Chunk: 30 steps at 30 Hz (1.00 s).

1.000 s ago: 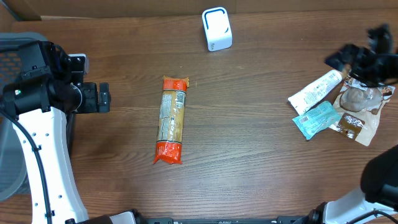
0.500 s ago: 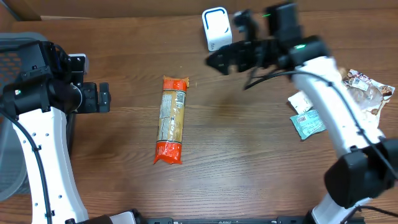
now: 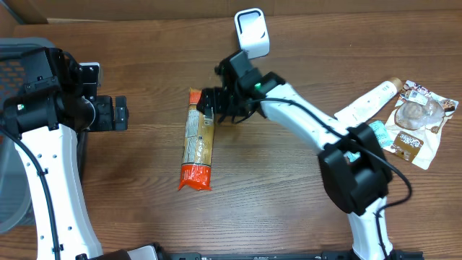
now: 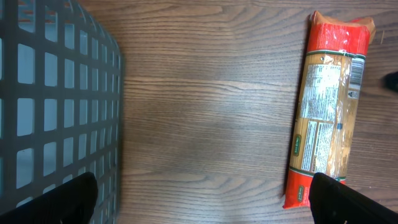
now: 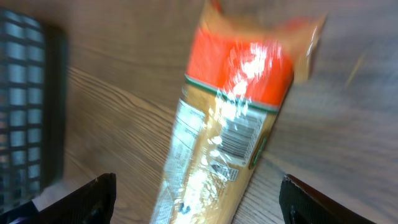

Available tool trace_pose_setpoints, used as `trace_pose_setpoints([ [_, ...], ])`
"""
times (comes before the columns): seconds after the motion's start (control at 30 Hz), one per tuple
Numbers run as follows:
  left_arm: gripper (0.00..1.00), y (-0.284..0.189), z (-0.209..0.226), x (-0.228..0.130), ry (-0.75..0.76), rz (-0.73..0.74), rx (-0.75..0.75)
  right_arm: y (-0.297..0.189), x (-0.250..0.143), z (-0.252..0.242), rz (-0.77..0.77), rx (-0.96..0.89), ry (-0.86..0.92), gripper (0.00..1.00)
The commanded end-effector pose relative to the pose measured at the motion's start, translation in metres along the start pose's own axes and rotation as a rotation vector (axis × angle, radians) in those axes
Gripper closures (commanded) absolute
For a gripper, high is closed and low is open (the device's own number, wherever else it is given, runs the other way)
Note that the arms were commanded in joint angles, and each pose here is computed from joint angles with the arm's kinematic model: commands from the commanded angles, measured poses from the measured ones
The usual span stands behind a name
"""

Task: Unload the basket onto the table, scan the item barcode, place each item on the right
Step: 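Reach the right gripper to the red-capped spaghetti bag and grasp it, then drag and rotate the spaghetti bag rightward with the right gripper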

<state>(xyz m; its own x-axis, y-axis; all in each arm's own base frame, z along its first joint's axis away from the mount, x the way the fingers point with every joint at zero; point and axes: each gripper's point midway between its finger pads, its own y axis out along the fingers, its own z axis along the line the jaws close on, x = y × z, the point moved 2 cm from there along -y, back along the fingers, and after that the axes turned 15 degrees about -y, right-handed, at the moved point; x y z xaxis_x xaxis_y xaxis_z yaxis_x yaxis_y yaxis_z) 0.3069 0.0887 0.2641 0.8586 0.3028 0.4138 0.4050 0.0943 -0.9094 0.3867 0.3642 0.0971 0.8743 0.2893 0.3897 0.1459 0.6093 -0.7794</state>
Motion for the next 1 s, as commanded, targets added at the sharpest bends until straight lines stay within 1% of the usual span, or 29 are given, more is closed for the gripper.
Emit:
trace_pose_setpoints([
  [0.0,0.00,-0.005,-0.003,0.001,0.029,-0.015,-0.016,0.021,-0.021,0.007,0.077,0.034,0.045,0.16],
  [0.13,0.00,-0.005,-0.003,0.001,0.029,-0.015,-0.016,0.035,-0.038,0.002,0.148,0.060,0.059,0.16],
  [0.3,0.01,-0.005,-0.003,0.001,0.029,-0.015,-0.016,0.043,-0.049,0.007,0.199,0.138,0.017,0.16],
  [0.47,0.01,-0.005,-0.003,0.001,0.029,-0.015,-0.016,0.054,-0.061,0.004,0.239,0.163,0.035,0.20],
  [0.6,0.00,-0.005,-0.003,0.001,0.029,-0.015,-0.016,0.057,-0.070,0.006,0.266,0.174,0.041,0.31],
  [0.67,0.00,-0.005,-0.003,0.001,0.029,-0.015,-0.016,0.060,-0.079,0.006,0.286,0.167,0.067,0.39],
  [0.7,0.00,-0.005,-0.003,0.001,0.029,-0.015,-0.016,0.062,-0.083,0.005,0.296,0.166,0.073,0.41],
  [0.77,0.00,-0.005,-0.003,0.001,0.029,-0.015,-0.016,0.064,-0.093,0.004,0.319,0.166,0.093,0.41],
  [0.8,0.01,-0.005,-0.003,0.001,0.029,-0.015,-0.016,0.064,-0.095,0.006,0.328,0.181,0.096,0.43],
  [0.83,0.00,-0.005,-0.003,0.001,0.029,-0.015,-0.016,0.064,-0.097,0.009,0.336,0.198,0.100,0.47],
  [0.87,0.01,-0.005,-0.003,0.001,0.029,-0.015,-0.016,0.063,-0.097,0.011,0.340,0.213,0.102,0.53],
  [0.93,0.01,-0.005,-0.003,0.001,0.029,-0.015,-0.016,0.062,-0.097,0.013,0.342,0.229,0.103,0.67],
  [0.97,0.00,-0.005,-0.003,0.001,0.029,-0.015,-0.016,0.063,-0.097,0.013,0.341,0.229,0.101,0.76],
])
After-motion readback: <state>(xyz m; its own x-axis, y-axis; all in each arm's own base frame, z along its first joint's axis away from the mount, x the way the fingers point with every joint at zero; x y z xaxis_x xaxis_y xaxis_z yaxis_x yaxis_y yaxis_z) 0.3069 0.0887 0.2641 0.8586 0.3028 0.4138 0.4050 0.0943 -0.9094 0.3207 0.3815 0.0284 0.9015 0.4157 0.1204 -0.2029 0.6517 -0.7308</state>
